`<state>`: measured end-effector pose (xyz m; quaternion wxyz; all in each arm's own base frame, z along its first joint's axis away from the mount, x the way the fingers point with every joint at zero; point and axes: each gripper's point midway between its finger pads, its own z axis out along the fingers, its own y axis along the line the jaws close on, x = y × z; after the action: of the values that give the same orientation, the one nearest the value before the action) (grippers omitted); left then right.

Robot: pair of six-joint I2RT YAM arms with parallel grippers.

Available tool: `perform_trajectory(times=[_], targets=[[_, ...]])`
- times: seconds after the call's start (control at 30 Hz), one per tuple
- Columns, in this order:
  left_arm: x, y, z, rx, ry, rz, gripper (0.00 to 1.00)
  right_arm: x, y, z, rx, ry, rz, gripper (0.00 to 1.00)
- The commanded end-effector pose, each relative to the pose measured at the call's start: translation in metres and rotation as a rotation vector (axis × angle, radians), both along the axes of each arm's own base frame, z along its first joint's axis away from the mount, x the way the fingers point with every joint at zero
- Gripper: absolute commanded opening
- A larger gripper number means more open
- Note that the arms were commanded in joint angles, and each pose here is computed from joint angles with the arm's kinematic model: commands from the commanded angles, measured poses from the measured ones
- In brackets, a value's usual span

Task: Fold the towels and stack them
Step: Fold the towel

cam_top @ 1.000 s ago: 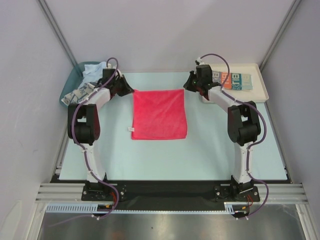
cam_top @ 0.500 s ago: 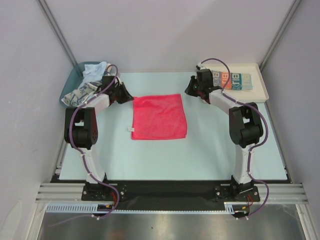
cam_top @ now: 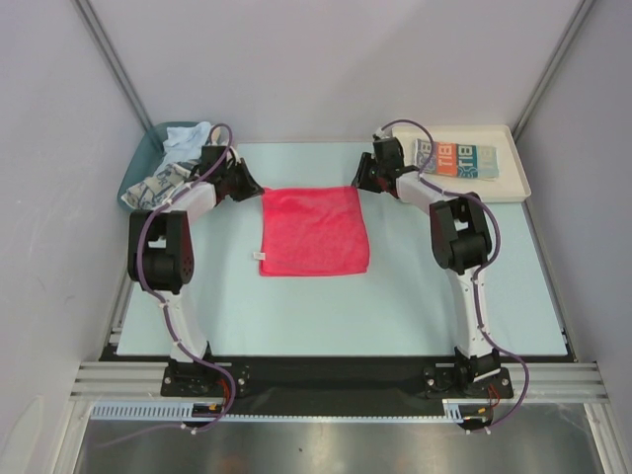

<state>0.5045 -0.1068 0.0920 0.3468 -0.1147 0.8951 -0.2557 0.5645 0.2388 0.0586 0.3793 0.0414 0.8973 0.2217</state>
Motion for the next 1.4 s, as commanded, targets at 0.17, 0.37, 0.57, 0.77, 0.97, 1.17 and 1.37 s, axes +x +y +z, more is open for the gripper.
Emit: perform_trajectory(times=[0.17,0.37,0.57,0.77,0.97,1.17,1.37], targets=[[0.016,-0.002,0.011,0.018,-0.048,-0.017,0.0,0.014,0.01,0.003,0.002,-0.021,0.002,0.41],[0.019,-0.002,0.011,0.017,-0.049,-0.018,0.0,0.018,0.012,-0.002,0.003,-0.01,0.001,0.41],[0.02,-0.002,0.01,0.022,-0.048,-0.023,0.0,0.022,0.014,0.0,0.005,-0.016,0.004,0.38],[0.021,-0.001,0.009,0.021,-0.045,-0.024,0.0,0.021,0.017,-0.007,0.005,0.003,0.011,0.36],[0.021,-0.002,0.006,0.016,-0.038,-0.026,0.0,0.018,0.016,-0.013,-0.001,0.016,0.011,0.36],[0.022,-0.003,0.008,0.014,-0.044,-0.03,0.0,0.02,0.018,-0.012,-0.001,0.009,0.015,0.28],[0.026,-0.005,0.013,0.009,-0.067,-0.041,0.0,0.024,0.013,0.001,0.007,-0.016,0.006,0.07]])
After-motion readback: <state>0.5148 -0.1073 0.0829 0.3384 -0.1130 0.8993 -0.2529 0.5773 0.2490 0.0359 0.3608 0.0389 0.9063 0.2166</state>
